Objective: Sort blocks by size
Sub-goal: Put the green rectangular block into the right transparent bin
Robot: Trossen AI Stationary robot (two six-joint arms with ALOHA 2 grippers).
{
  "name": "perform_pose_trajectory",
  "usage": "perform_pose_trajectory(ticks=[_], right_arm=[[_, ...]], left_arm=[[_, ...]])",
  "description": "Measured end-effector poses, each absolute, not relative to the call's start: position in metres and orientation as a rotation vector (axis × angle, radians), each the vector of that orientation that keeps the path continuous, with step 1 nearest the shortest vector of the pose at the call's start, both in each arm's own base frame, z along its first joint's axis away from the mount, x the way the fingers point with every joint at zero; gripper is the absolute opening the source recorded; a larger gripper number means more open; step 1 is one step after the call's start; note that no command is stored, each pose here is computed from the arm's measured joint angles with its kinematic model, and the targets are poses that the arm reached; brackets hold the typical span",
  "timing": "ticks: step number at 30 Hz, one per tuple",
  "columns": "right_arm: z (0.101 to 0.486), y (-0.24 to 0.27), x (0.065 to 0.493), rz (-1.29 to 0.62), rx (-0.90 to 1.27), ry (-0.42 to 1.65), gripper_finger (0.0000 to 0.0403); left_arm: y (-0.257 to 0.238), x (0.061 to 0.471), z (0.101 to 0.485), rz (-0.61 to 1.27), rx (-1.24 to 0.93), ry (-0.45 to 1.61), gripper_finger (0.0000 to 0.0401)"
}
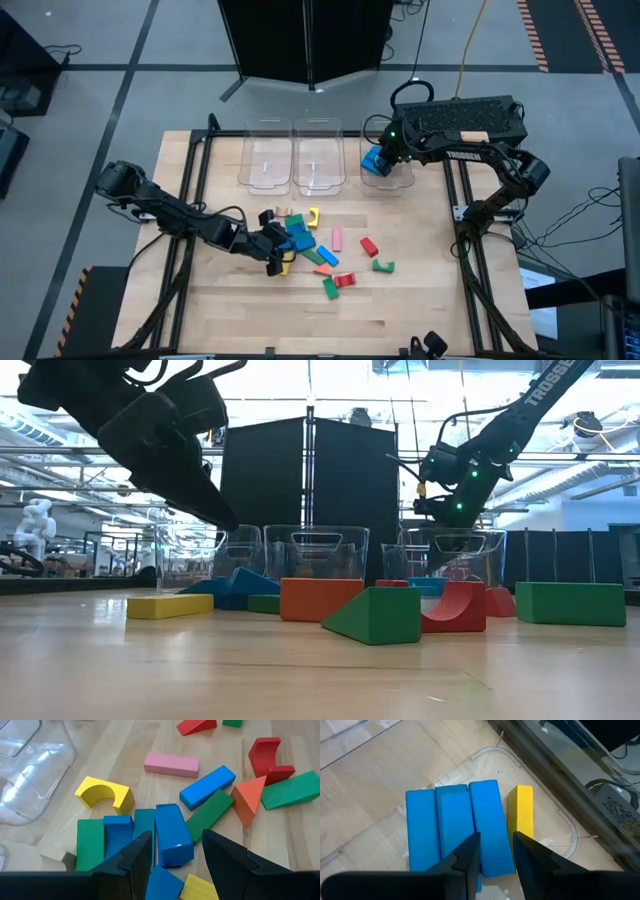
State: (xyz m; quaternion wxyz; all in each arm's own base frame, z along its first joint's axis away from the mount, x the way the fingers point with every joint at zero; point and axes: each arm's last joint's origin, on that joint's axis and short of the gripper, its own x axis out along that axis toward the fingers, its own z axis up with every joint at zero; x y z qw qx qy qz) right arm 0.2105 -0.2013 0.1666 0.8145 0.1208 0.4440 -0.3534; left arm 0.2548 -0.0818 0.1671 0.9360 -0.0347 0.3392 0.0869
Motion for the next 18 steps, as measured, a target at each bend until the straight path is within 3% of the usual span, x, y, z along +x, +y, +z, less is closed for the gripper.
perform_pose_trajectory(ticks=[8,18], right_arm=[[0.174,-0.198,0.212,-0.752,0.241,0.915,0.0116],[0.235,-0.169,0.206,-0.722,0.137,0.686,0.0116]], left_arm=[[-0.083,0.256,0.169,0.116,0.002,0.685,0.0176],[-0.082,0.257,0.169,0.097,0.129,0.682,0.0176]])
